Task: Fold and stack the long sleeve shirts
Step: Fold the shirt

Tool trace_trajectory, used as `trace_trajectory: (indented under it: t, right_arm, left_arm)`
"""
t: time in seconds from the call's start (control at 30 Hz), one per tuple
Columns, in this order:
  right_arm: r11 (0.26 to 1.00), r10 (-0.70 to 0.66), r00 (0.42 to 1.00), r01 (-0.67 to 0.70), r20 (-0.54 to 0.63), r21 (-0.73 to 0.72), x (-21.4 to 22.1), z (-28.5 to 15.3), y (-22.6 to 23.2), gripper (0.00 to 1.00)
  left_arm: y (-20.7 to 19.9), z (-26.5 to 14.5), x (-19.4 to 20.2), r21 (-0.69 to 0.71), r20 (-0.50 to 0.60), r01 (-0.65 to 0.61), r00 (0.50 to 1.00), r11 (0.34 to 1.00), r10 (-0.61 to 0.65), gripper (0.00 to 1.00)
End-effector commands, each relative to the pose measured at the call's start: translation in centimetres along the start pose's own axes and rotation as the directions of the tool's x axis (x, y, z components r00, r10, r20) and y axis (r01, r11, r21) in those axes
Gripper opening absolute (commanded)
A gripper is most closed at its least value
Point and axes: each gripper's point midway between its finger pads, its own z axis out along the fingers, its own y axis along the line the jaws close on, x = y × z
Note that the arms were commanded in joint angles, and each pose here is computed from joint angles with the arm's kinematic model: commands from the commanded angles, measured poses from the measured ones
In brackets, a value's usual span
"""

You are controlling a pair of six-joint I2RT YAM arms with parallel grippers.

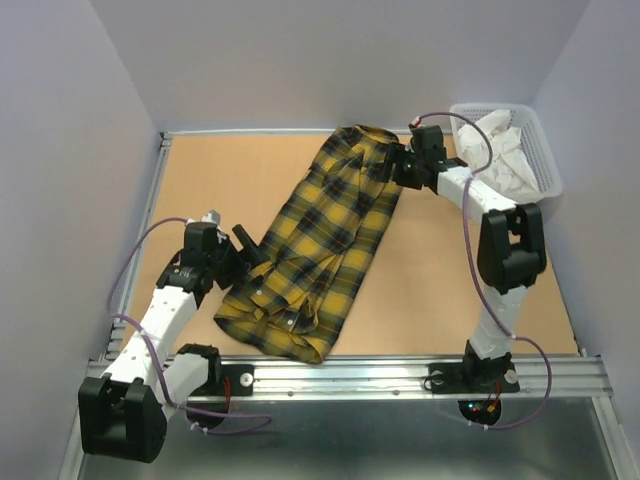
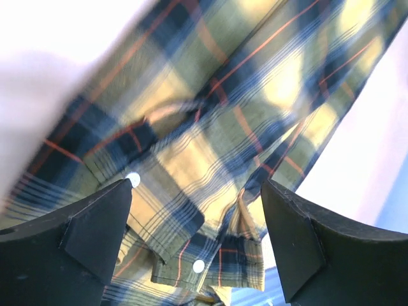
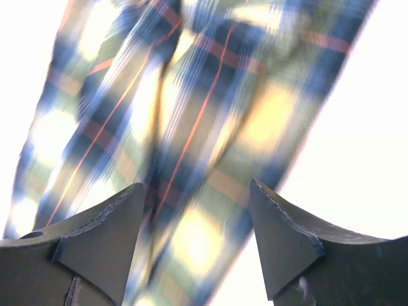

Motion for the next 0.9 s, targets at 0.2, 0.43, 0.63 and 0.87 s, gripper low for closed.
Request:
trace_trajectory:
  t: [0.2, 0.43, 0.63, 0.87]
  right_arm:
    - [0.997, 0.031, 0.998, -0.034, -0.052, -0.065, 9.4, -11.0, 3.7, 0.61]
    - [0.995, 0.087, 0.985, -0.093, -0.151, -0.036, 15.6, -10.8, 5.5, 0.56]
    - [0.996, 0.094, 0.980, -0.092, -0.176, 0.022, 16.9, -7.9, 5.5, 0.55]
    - [0.989, 0.049, 0.988, -0.027, -0.145, 0.149, 16.7, -4.9, 2.9, 0.48]
  left_arm:
    - [-1.2, -0.3, -6.2, -0.104, 0.110, -0.271, 0.953, 0.957, 0.282, 0.86]
    - [0.4, 4.0, -8.2, -0.209, 0.052, -0.309, 0.944, 0.928, 0.326, 0.83]
    - [2.0, 7.3, -7.1, -0.225, -0.007, -0.262, 0.964, 0.939, 0.267, 0.83]
    - [3.3, 8.6, -4.0, -0.219, -0.105, -0.218, 0.974, 0.951, 0.199, 0.82]
